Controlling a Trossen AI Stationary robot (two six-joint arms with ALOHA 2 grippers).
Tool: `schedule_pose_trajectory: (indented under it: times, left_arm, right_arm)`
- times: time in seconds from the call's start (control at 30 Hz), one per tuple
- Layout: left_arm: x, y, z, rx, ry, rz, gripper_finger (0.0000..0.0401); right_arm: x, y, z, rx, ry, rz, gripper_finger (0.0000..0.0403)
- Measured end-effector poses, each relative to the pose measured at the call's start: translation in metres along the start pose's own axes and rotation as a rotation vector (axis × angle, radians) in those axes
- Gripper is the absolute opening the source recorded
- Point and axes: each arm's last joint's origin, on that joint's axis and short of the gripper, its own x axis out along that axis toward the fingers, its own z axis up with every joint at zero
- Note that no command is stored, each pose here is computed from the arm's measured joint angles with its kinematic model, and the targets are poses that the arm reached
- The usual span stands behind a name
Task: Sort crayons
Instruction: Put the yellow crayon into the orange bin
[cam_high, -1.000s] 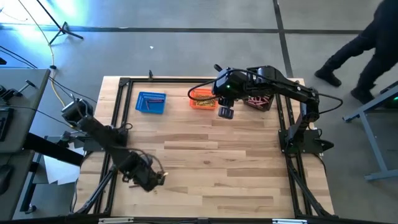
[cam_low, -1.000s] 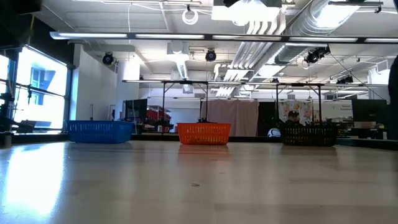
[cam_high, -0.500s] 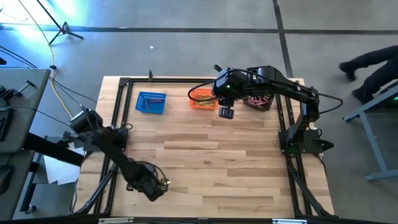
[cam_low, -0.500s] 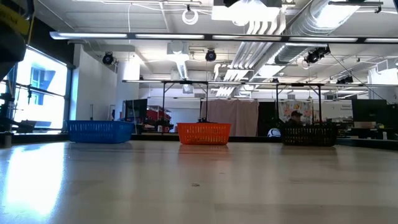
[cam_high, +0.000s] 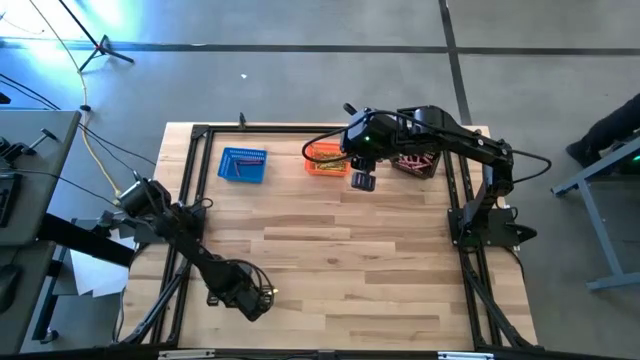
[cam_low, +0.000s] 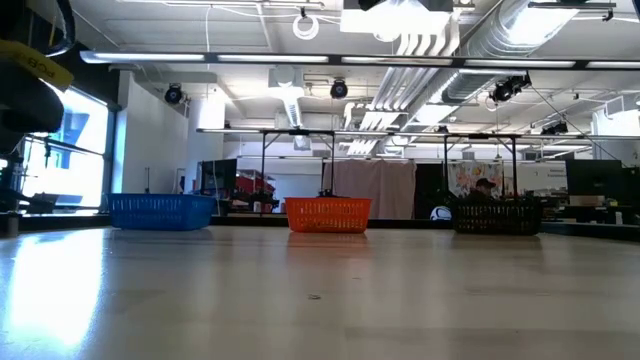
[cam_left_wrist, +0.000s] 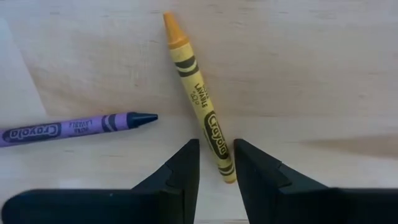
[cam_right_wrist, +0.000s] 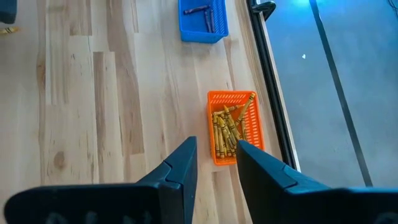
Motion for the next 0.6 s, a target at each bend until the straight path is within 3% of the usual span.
schedule_pose_trajectory:
  times: [0.27, 0.5, 0.6]
  left_arm:
    - [0.0, -0.011, 0.021, 0.025, -0.019, 0.055, 0.0081]
    - [-0.002, -0.019, 0.038, 0.1, -0.029, 0.071, 0.0015]
    - [-0.002, -0.02, 0.041, 0.122, -0.033, 0.073, 0.0005]
  right_arm:
    - [0.0, 0.0, 0.001, 0.001, -0.014, 0.001, 0.0099]
    - [0.0, 0.0, 0.001, 0.025, -0.014, 0.001, 0.0099]
    - [0.0, 0.0, 0.001, 0.041, -0.014, 0.001, 0.0099]
